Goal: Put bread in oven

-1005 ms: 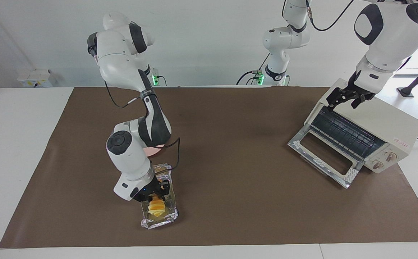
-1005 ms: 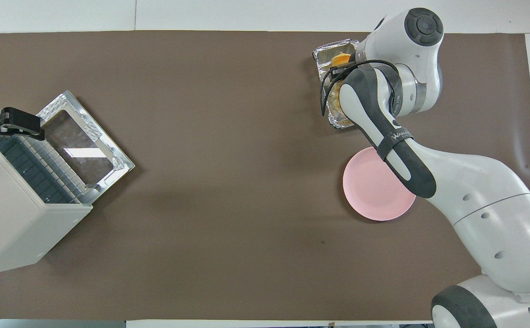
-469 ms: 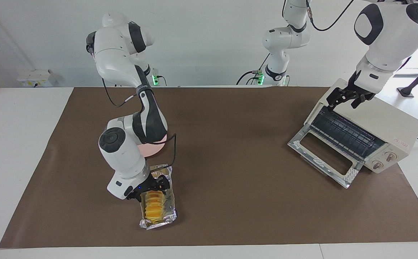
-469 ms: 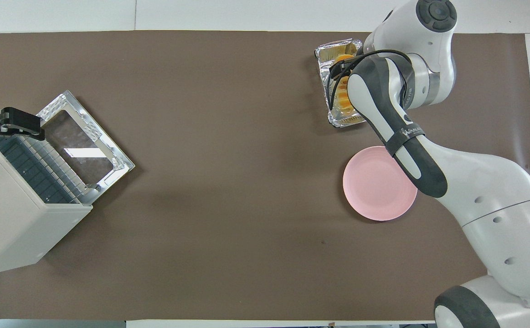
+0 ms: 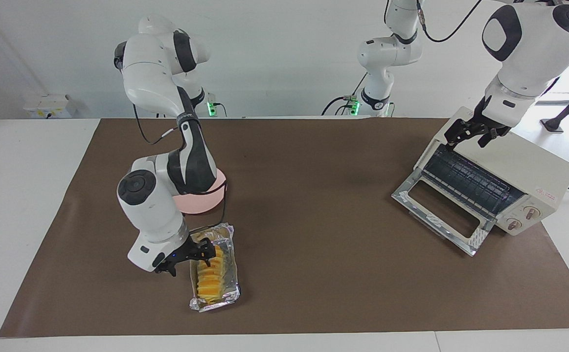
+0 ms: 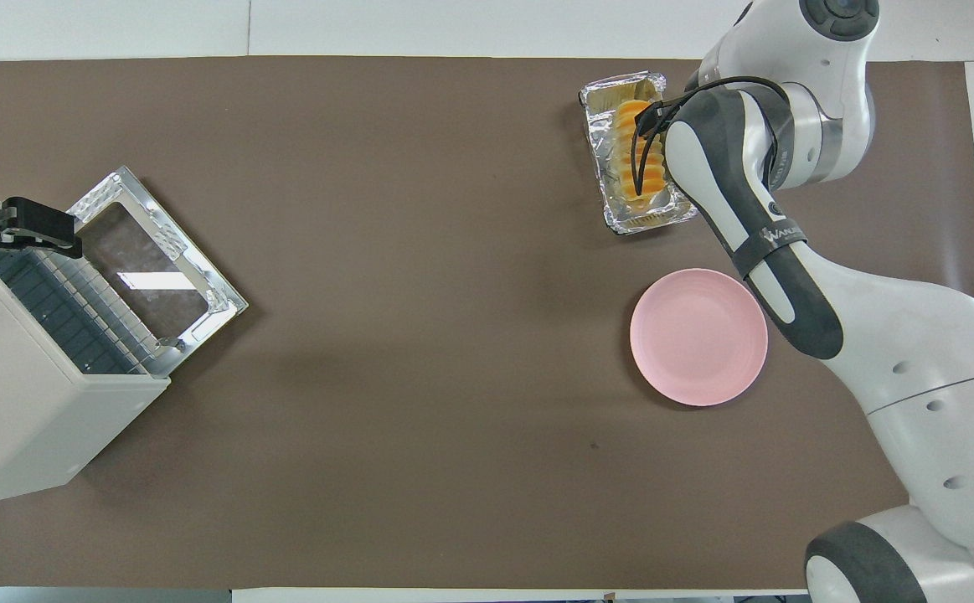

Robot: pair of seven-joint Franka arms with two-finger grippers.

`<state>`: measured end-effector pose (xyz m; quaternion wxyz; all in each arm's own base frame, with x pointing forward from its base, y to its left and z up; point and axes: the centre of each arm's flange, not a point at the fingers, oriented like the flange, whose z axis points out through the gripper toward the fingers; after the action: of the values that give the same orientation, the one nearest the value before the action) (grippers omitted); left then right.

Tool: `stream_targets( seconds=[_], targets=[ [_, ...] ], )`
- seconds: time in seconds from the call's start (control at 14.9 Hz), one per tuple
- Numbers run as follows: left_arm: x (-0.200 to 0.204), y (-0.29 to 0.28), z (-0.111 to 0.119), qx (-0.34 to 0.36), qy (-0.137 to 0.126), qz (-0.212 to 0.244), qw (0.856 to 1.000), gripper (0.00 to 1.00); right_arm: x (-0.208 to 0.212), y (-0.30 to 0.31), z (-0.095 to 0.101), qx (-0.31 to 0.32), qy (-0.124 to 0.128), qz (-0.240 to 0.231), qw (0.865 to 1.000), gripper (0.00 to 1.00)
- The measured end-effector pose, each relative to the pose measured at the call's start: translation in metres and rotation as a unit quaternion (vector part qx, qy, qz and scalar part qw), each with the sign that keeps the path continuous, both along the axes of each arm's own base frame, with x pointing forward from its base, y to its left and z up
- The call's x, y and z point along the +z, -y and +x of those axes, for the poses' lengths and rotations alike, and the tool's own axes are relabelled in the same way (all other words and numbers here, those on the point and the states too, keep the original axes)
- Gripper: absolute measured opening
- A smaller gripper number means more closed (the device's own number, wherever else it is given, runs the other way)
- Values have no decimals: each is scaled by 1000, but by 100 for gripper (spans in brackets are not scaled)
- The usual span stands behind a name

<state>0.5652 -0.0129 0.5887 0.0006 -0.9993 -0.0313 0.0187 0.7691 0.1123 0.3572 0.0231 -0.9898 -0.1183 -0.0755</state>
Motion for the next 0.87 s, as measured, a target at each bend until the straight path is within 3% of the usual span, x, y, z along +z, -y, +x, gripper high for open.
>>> stream_targets(
  seconds=[0.4,0.47,0.67,0.87],
  targets=[
    [0,0,0,0,0,0,1000,100,-50,7,-9,11,18,-4,1000,85],
    [0,0,0,0,0,0,1000,100,-50,6,-10,12,19,-4,1000,79],
    [0,0,0,0,0,0,1000,100,-43,3,-14,15,21,-3,1000,43],
    [0,0,0,0,0,0,1000,100,-40,0,-15,17,22,-2,1000,16]
  ],
)
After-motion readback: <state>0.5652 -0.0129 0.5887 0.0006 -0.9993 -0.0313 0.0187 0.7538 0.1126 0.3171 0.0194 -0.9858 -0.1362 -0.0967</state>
